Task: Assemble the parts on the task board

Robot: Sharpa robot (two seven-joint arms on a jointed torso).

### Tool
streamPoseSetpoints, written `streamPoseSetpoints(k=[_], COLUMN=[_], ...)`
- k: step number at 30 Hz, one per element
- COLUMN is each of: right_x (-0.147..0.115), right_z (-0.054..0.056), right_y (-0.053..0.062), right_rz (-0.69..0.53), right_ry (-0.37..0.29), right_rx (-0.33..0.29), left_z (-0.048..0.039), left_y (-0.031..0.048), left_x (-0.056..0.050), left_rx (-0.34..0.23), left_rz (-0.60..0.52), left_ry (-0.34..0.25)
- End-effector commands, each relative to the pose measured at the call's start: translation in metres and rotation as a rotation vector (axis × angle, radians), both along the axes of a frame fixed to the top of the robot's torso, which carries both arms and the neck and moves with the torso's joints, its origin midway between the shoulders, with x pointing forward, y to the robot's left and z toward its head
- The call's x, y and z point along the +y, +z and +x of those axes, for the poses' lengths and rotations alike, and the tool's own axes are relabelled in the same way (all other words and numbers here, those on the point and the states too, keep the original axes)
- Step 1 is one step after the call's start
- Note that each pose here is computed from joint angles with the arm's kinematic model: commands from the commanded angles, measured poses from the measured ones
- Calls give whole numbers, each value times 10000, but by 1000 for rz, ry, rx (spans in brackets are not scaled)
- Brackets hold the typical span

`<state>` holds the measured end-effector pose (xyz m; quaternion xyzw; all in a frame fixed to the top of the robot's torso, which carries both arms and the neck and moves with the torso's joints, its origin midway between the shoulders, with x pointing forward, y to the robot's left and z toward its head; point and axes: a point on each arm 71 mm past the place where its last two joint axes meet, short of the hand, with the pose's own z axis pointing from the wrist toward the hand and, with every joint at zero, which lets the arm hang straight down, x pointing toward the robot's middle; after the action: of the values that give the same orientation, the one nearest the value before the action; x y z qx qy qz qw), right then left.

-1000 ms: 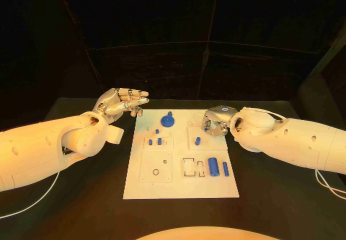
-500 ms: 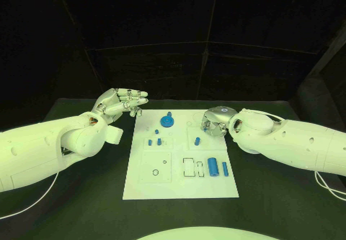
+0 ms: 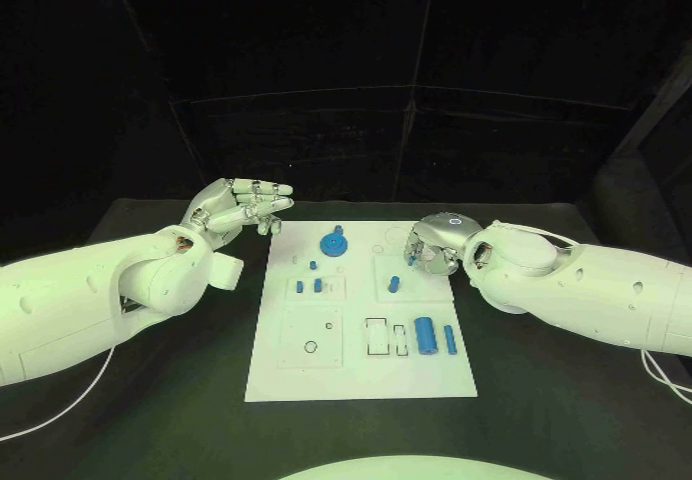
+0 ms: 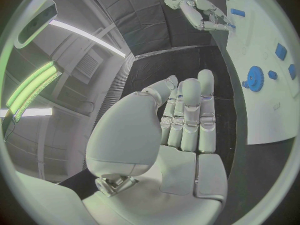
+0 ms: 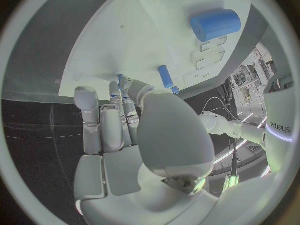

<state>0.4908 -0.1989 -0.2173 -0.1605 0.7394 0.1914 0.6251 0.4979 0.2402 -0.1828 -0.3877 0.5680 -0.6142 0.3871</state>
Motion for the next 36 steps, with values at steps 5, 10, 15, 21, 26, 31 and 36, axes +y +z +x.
streamPoseSetpoints(k=[5, 10, 15, 21, 26, 31, 36], right_x=[-16, -8, 105, 312, 520, 784, 1002], right_z=[-52, -147, -246, -383, -465, -487, -510], right_y=[84, 149, 318, 449, 499, 490, 384], right_rz=[37, 58, 103, 146, 165, 169, 165], right_ry=[-7, 5, 36, 90, 145, 203, 251], right_rx=[-53, -61, -84, -95, -101, -95, -70], left_z=[7, 8, 8, 6, 5, 3, 0], left_y=[11, 10, 9, 9, 9, 9, 10], left_x=[2, 7, 8, -8, -23, -52, -85], left_rx=[-5, -4, -4, -3, -3, -3, -3], left_rz=[-10, -9, -9, -11, -12, -14, -17], left_ry=[-7, -6, -6, -10, -14, -20, -27])
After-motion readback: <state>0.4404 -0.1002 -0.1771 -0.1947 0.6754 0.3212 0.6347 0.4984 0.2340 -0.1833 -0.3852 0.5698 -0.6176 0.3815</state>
